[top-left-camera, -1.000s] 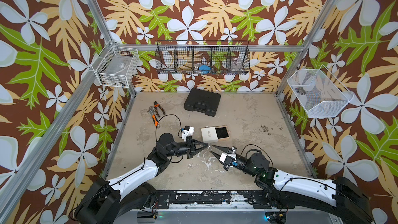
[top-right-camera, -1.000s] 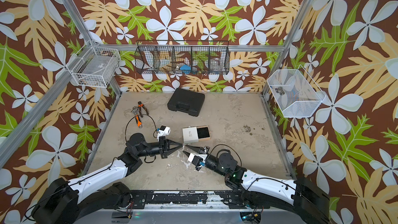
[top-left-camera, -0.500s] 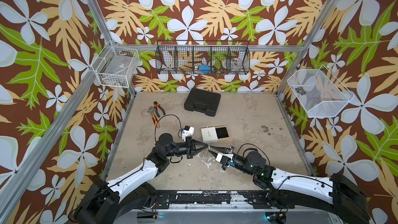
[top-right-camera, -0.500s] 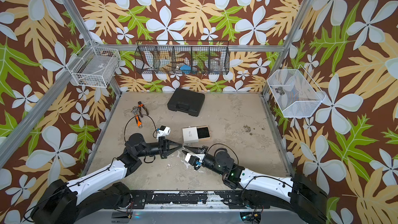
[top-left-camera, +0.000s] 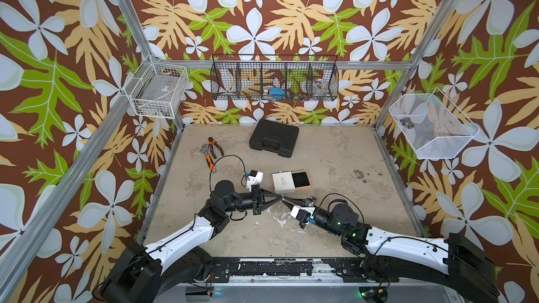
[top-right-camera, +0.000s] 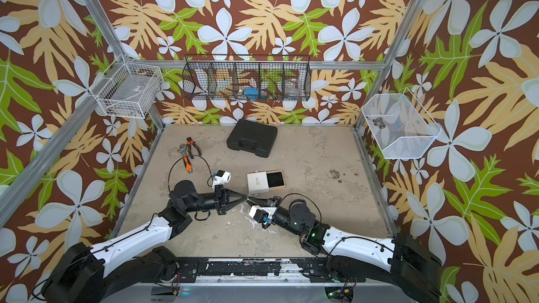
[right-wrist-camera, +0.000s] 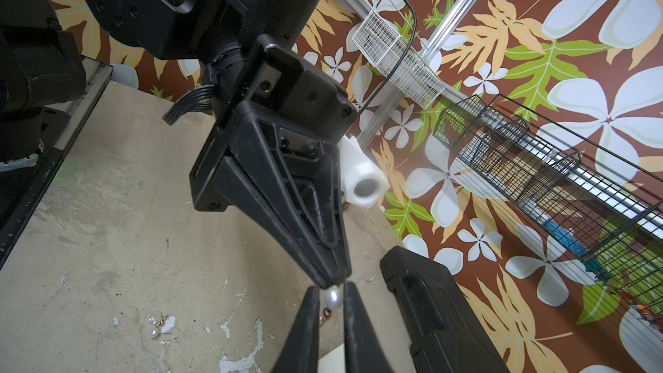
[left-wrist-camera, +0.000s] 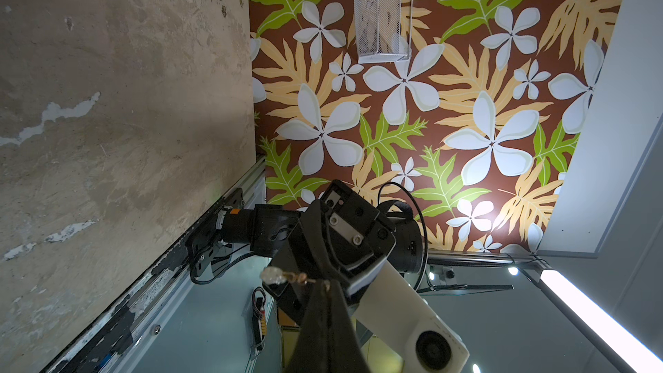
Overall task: Place the earrings into the drawer-style jewelry box
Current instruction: Pick up the earring from the center of the board.
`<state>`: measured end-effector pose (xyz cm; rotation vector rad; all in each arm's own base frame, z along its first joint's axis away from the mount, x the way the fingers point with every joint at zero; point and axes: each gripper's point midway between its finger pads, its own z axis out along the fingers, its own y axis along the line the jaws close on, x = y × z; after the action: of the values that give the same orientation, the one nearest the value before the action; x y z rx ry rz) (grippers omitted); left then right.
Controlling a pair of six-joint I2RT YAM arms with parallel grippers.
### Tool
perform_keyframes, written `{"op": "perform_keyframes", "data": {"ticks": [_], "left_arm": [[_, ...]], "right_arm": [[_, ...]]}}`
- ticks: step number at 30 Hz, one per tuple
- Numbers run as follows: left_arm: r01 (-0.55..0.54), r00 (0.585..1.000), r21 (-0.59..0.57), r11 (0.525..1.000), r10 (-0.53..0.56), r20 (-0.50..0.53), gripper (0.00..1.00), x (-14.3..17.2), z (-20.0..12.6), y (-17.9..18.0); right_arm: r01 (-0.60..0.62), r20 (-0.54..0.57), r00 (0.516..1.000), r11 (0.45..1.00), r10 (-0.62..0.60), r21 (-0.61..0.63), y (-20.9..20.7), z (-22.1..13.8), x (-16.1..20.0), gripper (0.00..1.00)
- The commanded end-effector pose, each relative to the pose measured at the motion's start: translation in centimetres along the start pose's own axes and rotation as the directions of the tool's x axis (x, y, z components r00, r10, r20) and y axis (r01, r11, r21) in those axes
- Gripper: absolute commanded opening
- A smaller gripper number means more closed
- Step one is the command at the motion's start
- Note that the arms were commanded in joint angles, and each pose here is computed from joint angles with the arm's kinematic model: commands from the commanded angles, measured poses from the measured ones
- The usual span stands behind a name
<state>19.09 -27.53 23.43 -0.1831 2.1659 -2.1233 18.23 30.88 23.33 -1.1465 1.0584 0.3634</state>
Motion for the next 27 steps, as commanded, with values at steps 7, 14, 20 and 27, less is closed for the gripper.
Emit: {"op": "perform_keyframes", "data": {"ticks": [7, 14, 20, 27], "left_arm": [[-0.029, 0.999, 0.023, 0.999, 0.029, -0.012, 0.00, 0.2, 0.0, -0.9], [-0.038, 0.999, 0.026, 0.999, 0.038, -0.018, 0.25, 0.4, 0.0, -1.0], [-0.095, 0.995, -0.004, 0.995, 0.095, 0.027, 0.62, -0.6, 0.1, -1.3], [-0.215, 0.944, -0.216, 0.952, 0.259, 0.204, 0.69, -6.1, -2.1, -1.3]], "right_arm": [[-0.003, -0.004, 1.000, 1.000, 0.003, 0.023, -0.6, 0.1, 0.0, 0.12], [-0.010, -0.003, 1.000, 1.000, 0.010, 0.026, -0.8, 0.3, -0.2, 0.07], [-0.088, -0.042, 0.995, 0.996, 0.088, 0.006, -1.7, 0.4, 0.3, 0.04], [-0.270, -0.169, 0.947, 0.962, 0.274, 0.049, -4.7, -0.3, 2.6, 0.04]]}}
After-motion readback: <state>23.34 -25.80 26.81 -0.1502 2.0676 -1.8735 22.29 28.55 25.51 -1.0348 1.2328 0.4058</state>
